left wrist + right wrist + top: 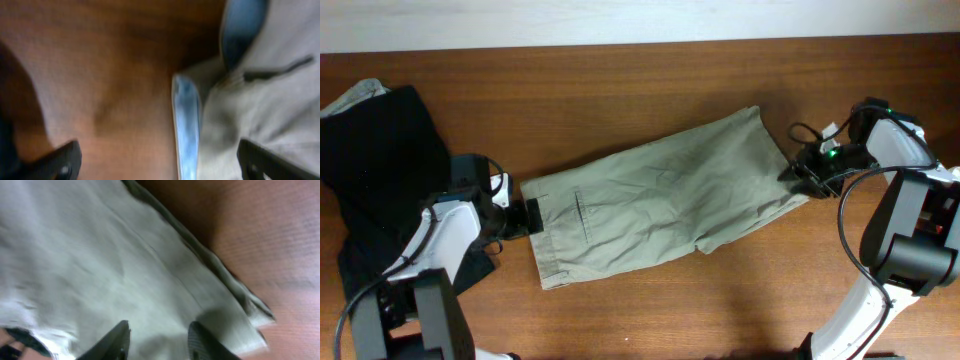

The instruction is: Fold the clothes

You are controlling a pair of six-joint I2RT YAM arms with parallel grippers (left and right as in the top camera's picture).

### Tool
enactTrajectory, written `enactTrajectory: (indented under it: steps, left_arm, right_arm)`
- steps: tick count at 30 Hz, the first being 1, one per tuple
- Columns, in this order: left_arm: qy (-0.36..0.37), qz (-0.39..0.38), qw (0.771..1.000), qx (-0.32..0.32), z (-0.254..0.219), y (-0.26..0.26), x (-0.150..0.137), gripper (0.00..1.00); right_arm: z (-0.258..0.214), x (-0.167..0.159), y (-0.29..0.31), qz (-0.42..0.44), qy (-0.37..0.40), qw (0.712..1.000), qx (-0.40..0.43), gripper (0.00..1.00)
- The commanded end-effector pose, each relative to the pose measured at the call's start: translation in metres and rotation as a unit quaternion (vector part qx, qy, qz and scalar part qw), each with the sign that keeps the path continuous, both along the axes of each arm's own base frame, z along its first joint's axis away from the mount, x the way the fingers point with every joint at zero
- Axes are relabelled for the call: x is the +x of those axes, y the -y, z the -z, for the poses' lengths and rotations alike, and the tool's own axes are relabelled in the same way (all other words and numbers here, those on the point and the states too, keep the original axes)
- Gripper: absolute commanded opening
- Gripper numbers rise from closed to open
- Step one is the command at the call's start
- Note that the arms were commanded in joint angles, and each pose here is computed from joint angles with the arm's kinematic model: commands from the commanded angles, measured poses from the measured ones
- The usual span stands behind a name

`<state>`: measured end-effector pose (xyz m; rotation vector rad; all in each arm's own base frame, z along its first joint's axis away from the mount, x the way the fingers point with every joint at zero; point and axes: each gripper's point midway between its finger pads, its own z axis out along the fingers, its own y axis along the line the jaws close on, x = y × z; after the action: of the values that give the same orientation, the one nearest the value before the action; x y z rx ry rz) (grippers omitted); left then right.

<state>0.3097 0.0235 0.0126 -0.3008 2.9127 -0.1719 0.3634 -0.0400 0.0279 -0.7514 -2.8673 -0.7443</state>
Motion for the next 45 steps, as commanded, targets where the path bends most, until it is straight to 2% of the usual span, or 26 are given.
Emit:
enactTrajectory:
  steps: [1, 2, 4, 5, 6, 7, 9, 10, 14, 15, 17, 18, 19, 21, 23, 26, 28, 30, 31, 32, 33, 34, 36, 39, 42, 45]
  left_arm:
    - [0.025, 0.014, 0.999, -0.028, 0.022, 0.009, 0.019, 0.89]
    - [0.044, 0.022, 0.997, -0.06, 0.025, 0.019, 0.03, 0.69]
    - [0.049, 0.029, 0.996, -0.067, 0.03, 0.022, 0.034, 0.45]
    - [0.05, 0.038, 0.996, -0.06, 0.03, 0.019, 0.034, 0.24]
    - [0.051, 0.036, 0.997, -0.052, 0.031, 0.017, 0.034, 0.06]
    - [0.052, 0.033, 0.997, -0.043, 0.031, 0.013, 0.035, 0.0]
    - [0.065, 0.022, 0.997, -0.038, 0.026, 0.003, 0.043, 0.01]
    - [0.077, 0.012, 0.996, -0.036, 0.02, -0.006, 0.051, 0.0]
    - [0.152, 0.0, 0.988, -0.033, -0.026, -0.028, 0.101, 0.0]
    - [0.172, 0.004, 0.985, -0.032, -0.04, -0.029, 0.114, 0.0]
    - [0.194, 0.013, 0.98, -0.041, -0.058, -0.025, 0.128, 0.04]
    - [0.186, 0.016, 0.981, -0.049, -0.061, -0.022, 0.126, 0.12]
    - [0.172, 0.015, 0.984, -0.052, -0.057, -0.021, 0.121, 0.16]
    - [0.147, 0.04, 0.987, -0.047, -0.049, -0.018, 0.108, 0.22]
    - [0.134, 0.042, 0.989, -0.037, -0.046, -0.021, 0.103, 0.38]
    - [0.132, 0.043, 0.99, -0.037, -0.046, -0.021, 0.102, 0.46]
    - [0.131, 0.043, 0.99, -0.038, -0.045, -0.021, 0.101, 0.47]
    - [0.124, 0.043, 0.991, -0.041, -0.044, -0.019, 0.098, 0.47]
    - [0.115, 0.044, 0.991, -0.048, -0.042, -0.016, 0.094, 0.46]
    - [0.101, 0.045, 0.992, -0.052, -0.039, -0.013, 0.089, 0.46]
    - [0.088, 0.047, 0.993, -0.055, -0.036, -0.01, 0.083, 0.46]
    - [0.064, 0.043, 0.995, -0.063, -0.032, -0.006, 0.073, 0.58]
    - [0.034, 0.038, 0.996, -0.066, -0.027, -0.005, 0.06, 0.7]
    - [0.002, 0.026, 1.0, -0.015, -0.017, -0.023, 0.049, 0.77]
    - [-0.001, 0.028, 0.999, -0.027, -0.014, -0.019, 0.049, 0.8]
    - [0.003, 0.031, 0.999, -0.041, -0.015, -0.014, 0.05, 0.8]
  right_arm:
    - [0.002, -0.014, 0.008, -0.019, -0.029, 0.999, -0.041, 0.37]
    - [0.004, -0.024, 0.008, -0.031, -0.052, 0.996, -0.058, 0.42]
    - [0.008, -0.032, 0.014, -0.044, -0.071, 0.992, -0.09, 0.43]
    - [0.009, -0.035, 0.017, -0.046, -0.079, 0.991, -0.1, 0.43]
    - [0.008, -0.04, 0.019, -0.047, -0.089, 0.989, -0.104, 0.33]
    - [0.007, -0.044, 0.018, -0.048, -0.098, 0.989, -0.104, 0.19]
    - [0.01, -0.05, 0.036, -0.037, -0.122, 0.979, -0.157, 0.04]
    - [0.012, -0.052, 0.048, -0.016, -0.135, 0.972, -0.191, 0.04]
    - [0.008, -0.062, 0.039, -0.019, -0.156, 0.973, -0.169, 0.04]
    - [0.006, -0.063, 0.029, -0.027, -0.154, 0.977, -0.142, 0.04]
    - [-0.01, -0.046, -0.02, -0.101, -0.058, 0.993, 0.017, 0.3]
    - [-0.028, -0.038, -0.05, -0.121, -0.006, 0.987, 0.108, 0.34]
    - [-0.044, -0.036, -0.073, -0.142, 0.027, 0.975, 0.169, 0.37]
    - [-0.051, -0.041, -0.106, -0.175, 0.022, 0.965, 0.193, 0.37]
    - [-0.055, -0.049, -0.151, -0.222, 0.012, 0.952, 0.211, 0.37]
    - [-0.051, -0.074, -0.222, -0.279, -0.039, 0.94, 0.194, 0.37]
    - [-0.032, -0.076, -0.242, -0.274, -0.061, 0.952, 0.124, 0.37]
    - [-0.015, -0.071, -0.248, -0.268, -0.06, 0.96, 0.047, 0.48]
    - [-0.006, -0.067, -0.243, -0.267, -0.053, 0.962, 0.006, 0.48]
    - [0.003, -0.056, -0.227, -0.246, -0.049, 0.966, -0.054, 0.33]
    - [0.007, -0.049, -0.215, -0.236, -0.044, 0.968, -0.078, 0.27]
    - [0.01, -0.043, -0.198, -0.22, -0.047, 0.97, -0.094, 0.26]
    - [0.017, -0.042, -0.173, -0.186, -0.064, 0.976, -0.092, 0.24]
    - [0.04, -0.058, -0.133, -0.132, -0.104, 0.982, -0.083, 0.23]
    - [0.063, -0.076, -0.083, -0.07, -0.136, 0.983, -0.099, 0.13]
    - [0.062, -0.08, -0.038, 0.001, -0.154, 0.984, -0.091, 0.11]
